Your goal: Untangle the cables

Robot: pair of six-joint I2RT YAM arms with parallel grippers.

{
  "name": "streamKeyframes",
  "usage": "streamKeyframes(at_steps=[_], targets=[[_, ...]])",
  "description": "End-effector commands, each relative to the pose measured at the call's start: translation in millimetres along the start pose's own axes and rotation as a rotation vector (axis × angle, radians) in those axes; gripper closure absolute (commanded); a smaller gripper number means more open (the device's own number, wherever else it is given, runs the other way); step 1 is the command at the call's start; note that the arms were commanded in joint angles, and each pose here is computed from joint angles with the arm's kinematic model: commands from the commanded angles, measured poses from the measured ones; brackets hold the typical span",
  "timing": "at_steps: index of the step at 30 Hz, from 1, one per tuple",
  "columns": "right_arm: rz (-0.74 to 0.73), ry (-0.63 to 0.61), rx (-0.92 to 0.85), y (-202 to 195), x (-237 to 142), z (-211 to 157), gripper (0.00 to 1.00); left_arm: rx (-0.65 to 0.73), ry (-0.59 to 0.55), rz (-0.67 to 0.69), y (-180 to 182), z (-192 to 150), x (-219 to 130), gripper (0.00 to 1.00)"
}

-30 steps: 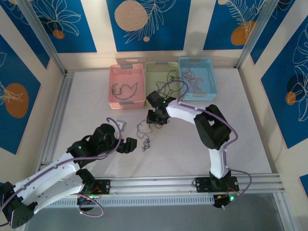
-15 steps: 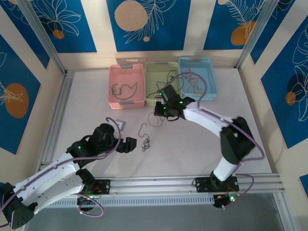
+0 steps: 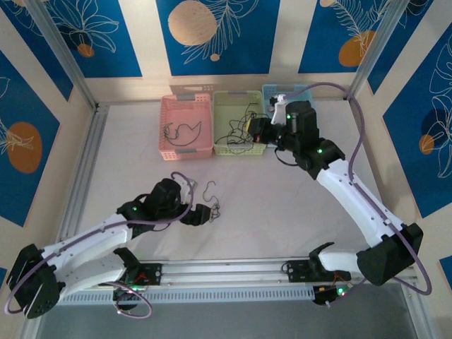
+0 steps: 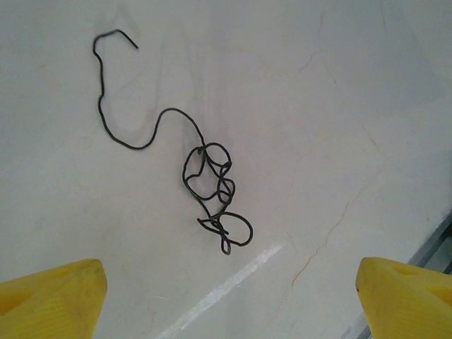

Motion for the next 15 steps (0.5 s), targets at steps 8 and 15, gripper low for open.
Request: streamKeyframes(at_steps=[8,15], targets=[[-0.153,0.025,0.161,-45.8,68.2,52.0,1.00,-0.032,-0.057,0.025,-0.5,23.6,1.5,0.11],[-0.281,0.060,0.209,-95.5,153.8,60.4,0.99,-0.071,-0.061,0.086,10.1,25.1,-5.0,0.12]])
Point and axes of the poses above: each hand's point on the last joint's axis, 136 mm out from that joint toward the fingers, its own x axis out along the fingers, its own y axis along the line the jaws close on, z = x × y, the point moved 7 cm from there along -x, back along the fingers, and after that the axes turned 7 degrees about x, right-handed, at the moved point
